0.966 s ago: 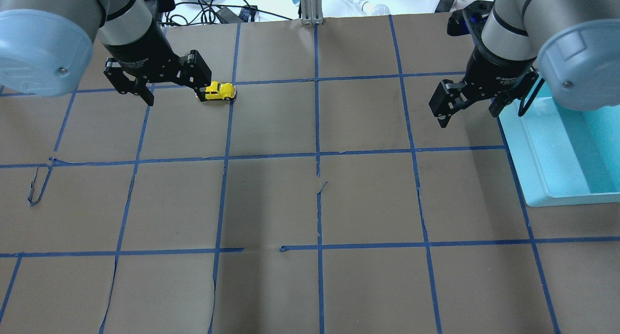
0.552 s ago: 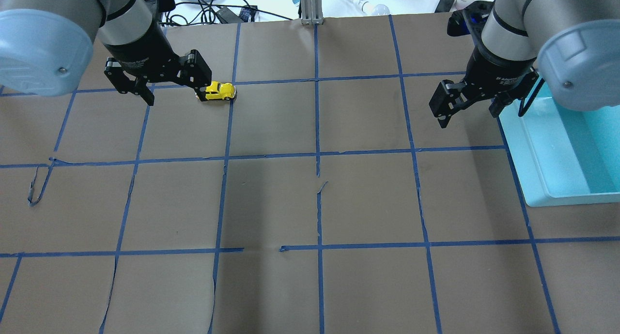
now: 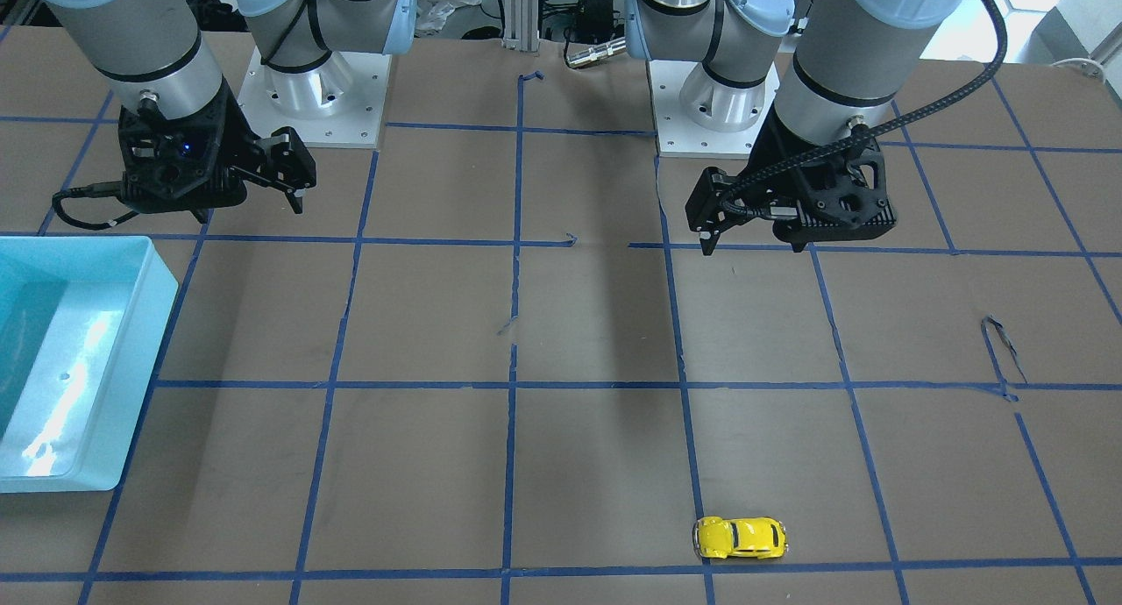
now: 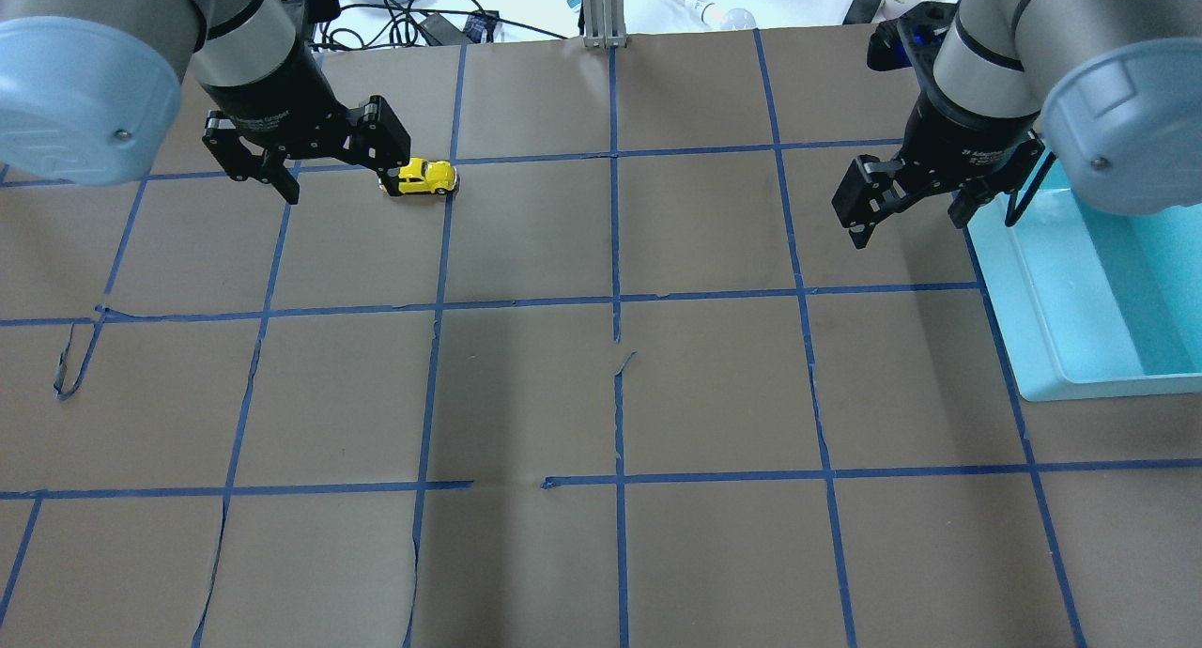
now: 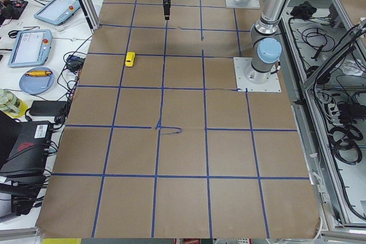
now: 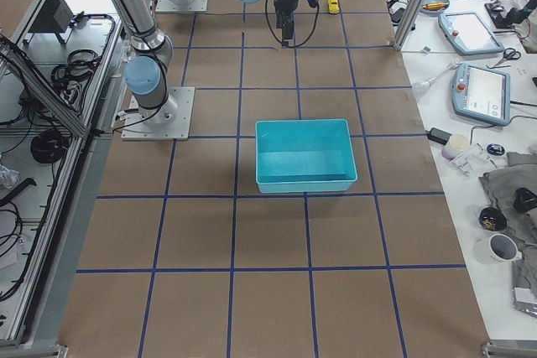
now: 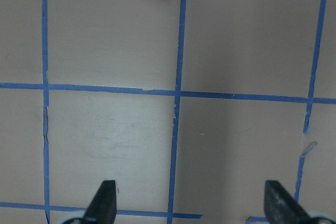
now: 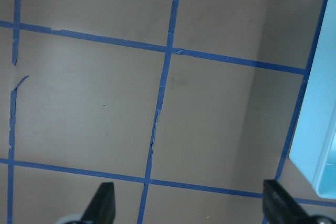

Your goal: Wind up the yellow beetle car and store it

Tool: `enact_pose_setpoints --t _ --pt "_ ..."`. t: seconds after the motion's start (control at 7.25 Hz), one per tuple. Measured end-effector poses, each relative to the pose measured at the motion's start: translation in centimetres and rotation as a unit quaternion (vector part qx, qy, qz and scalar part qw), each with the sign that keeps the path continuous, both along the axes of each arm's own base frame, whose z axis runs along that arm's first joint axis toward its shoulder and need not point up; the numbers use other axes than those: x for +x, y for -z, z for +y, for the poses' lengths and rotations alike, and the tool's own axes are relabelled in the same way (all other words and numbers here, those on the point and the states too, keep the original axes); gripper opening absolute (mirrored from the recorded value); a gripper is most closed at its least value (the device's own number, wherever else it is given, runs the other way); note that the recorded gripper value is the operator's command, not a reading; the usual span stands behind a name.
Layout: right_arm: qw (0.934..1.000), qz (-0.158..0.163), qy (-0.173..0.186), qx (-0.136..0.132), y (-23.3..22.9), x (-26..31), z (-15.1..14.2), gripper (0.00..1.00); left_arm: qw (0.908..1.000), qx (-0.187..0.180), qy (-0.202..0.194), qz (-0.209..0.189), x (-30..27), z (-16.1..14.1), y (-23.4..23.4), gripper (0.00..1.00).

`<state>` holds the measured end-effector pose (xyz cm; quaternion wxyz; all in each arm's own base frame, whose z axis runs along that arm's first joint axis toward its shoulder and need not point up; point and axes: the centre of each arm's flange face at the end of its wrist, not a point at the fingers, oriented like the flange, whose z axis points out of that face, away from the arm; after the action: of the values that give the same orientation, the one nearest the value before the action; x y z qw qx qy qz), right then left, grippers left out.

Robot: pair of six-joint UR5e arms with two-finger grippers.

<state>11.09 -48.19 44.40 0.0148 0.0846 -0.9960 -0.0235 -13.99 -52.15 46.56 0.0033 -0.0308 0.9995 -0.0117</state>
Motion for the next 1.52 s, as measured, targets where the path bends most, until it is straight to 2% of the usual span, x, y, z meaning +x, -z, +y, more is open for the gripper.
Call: enact_pose_setpoints --t 0.69,1.1,1.24,1.38,1.52 --pt "1.0000 0.000 0.000 -0.002 0.0 0.0 0.0 1.00 1.0000 0.000 0.003 -0.001 0.0 0.0 0.0 1.00" --pt "0.9999 -0.001 -0.001 -0.011 -0.4 0.0 -0.3 1.00 0.9997 0.002 0.025 -0.001 0.0 0.0 0.2 1.00" --pt "0.9999 -0.001 -0.002 -0.013 -0.5 0.0 -0.4 1.00 0.9988 0.004 0.049 -0.001 0.1 -0.3 0.6 1.00" --pt "0.9999 -0.002 -0.003 -0.014 -0.5 0.0 -0.4 1.00 0.9947 0.000 0.102 -0.002 0.3 -1.2 1.5 1.00" --pt "0.9999 -0.002 -0.003 -0.014 -0.5 0.0 -0.4 1.00 0.9842 -0.016 0.176 -0.006 0.4 -3.0 3.1 1.00"
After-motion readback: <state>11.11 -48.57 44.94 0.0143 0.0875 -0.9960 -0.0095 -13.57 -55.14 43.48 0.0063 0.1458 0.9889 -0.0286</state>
